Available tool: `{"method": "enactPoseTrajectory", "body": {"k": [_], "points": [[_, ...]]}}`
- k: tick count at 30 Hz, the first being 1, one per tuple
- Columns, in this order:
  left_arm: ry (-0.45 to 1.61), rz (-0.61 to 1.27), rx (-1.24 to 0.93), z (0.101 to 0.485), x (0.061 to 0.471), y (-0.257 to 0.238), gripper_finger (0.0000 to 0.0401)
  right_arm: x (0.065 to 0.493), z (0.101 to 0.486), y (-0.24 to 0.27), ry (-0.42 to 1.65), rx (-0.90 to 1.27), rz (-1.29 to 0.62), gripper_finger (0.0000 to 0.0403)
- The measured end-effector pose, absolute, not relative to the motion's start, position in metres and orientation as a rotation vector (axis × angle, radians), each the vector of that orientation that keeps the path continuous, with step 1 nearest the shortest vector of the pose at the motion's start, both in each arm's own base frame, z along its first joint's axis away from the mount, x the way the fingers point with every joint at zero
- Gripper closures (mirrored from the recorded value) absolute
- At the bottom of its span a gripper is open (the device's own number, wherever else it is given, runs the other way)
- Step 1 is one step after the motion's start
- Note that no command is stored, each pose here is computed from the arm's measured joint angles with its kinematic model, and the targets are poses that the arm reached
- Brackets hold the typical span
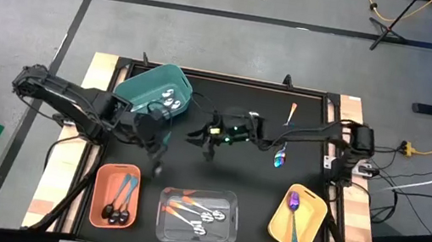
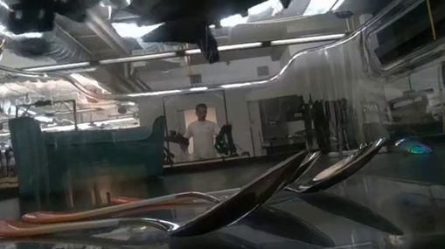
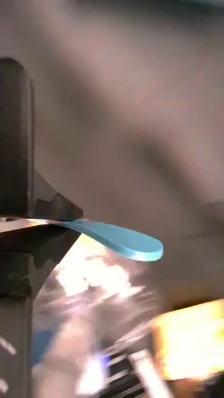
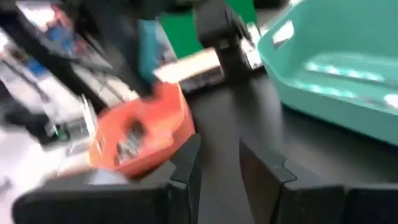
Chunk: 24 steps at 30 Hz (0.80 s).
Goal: Sort silverware by color (type)
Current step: Put the blue spoon into the orange bin
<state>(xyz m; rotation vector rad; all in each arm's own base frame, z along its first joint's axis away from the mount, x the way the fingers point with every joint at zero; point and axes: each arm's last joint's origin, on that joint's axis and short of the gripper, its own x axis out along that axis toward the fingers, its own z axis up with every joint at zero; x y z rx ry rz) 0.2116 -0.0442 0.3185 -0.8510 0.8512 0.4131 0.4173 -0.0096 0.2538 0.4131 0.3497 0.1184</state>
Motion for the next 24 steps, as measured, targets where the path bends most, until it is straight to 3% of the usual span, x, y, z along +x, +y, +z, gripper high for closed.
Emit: {"method": "enactPoseTrajectory", "body": {"k": [4,13,18,24], "points": [[1.01,0.302,-0.91,0.315,0.203,-0.063,0.0399,0.401,0.256,-0.016,0.5,0.323,0.097,0.0308],[1.141,0.34,-0.958,0.301,0.19,-0.116,0.0399,0.374,0.238,-0.028,0.824,0.188,-0.145,0.0308],[1.206,0.403,-0.913,0.284,0.185,-0.146,0.0399,0.369,0.234,-0.031,0.869,0.123,-0.279,0.0309],[1.294,0.524,-0.875,0.26,0.184,-0.169,0.0399,0.37,0.235,-0.032,0.855,0.12,-0.288,0.0309]]}}
